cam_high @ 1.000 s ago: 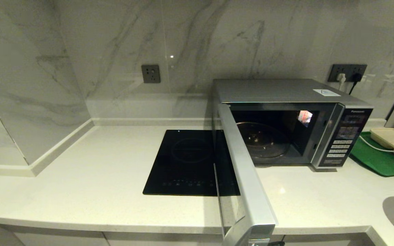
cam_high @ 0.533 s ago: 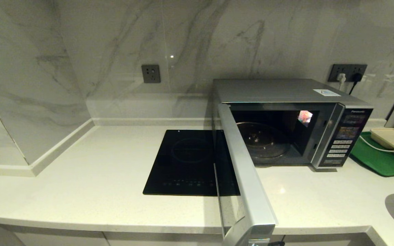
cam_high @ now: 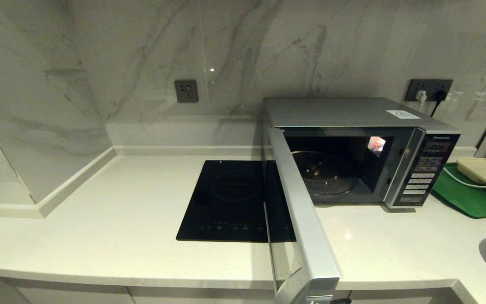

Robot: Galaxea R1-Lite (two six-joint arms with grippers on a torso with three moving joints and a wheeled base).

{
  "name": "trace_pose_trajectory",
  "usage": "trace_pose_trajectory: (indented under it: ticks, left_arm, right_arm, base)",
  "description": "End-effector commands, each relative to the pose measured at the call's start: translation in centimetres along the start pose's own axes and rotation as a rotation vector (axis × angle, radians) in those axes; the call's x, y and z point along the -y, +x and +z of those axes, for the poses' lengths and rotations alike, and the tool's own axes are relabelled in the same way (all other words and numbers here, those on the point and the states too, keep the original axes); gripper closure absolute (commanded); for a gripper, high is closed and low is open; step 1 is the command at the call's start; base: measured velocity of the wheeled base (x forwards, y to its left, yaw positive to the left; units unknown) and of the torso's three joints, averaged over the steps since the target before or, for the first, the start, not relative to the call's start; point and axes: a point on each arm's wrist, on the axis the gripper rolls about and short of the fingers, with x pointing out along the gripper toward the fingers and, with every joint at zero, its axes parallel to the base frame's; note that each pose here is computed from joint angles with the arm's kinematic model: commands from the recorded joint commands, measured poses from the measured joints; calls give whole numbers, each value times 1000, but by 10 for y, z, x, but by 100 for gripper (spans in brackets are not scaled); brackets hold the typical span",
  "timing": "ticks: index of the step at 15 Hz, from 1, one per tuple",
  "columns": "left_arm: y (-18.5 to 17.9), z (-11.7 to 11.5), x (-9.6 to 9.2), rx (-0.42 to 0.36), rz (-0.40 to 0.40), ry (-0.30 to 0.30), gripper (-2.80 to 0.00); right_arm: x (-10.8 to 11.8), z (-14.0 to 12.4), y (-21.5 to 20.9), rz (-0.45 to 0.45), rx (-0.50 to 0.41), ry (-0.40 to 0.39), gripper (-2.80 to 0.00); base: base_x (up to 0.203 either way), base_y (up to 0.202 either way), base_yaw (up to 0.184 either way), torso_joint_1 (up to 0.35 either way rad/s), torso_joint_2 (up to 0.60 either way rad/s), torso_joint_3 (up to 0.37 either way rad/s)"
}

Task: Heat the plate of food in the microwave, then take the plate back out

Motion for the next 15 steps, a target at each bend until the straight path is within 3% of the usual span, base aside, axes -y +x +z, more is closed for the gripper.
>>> trace_pose_trajectory:
  ticks: [1,6,7,8,15]
  left_arm:
    - [0,0,0,0,0,-1,0]
    - [0,0,0,0,0,-1,0]
    - [0,0,0,0,0,-1,0]
    - [0,0,0,0,0,-1,0]
    - [0,0,0,0,0,-1,0]
  right_arm:
    - [2,4,12,-3,-12,6,0]
    - [1,9,14,-3,-1,-1,0]
    - [1,8,14,-1,-2,-1,-75]
    - [1,8,14,1,-2,-1,-280]
    - [-3,9,-1,11,24,-6,-280]
  base:
    - [0,0,0,0,0,0]
    - [0,0,0,0,0,0]
    - [0,0,0,0,0,0]
    - [0,0,0,0,0,0]
    - [0,0,0,0,0,0]
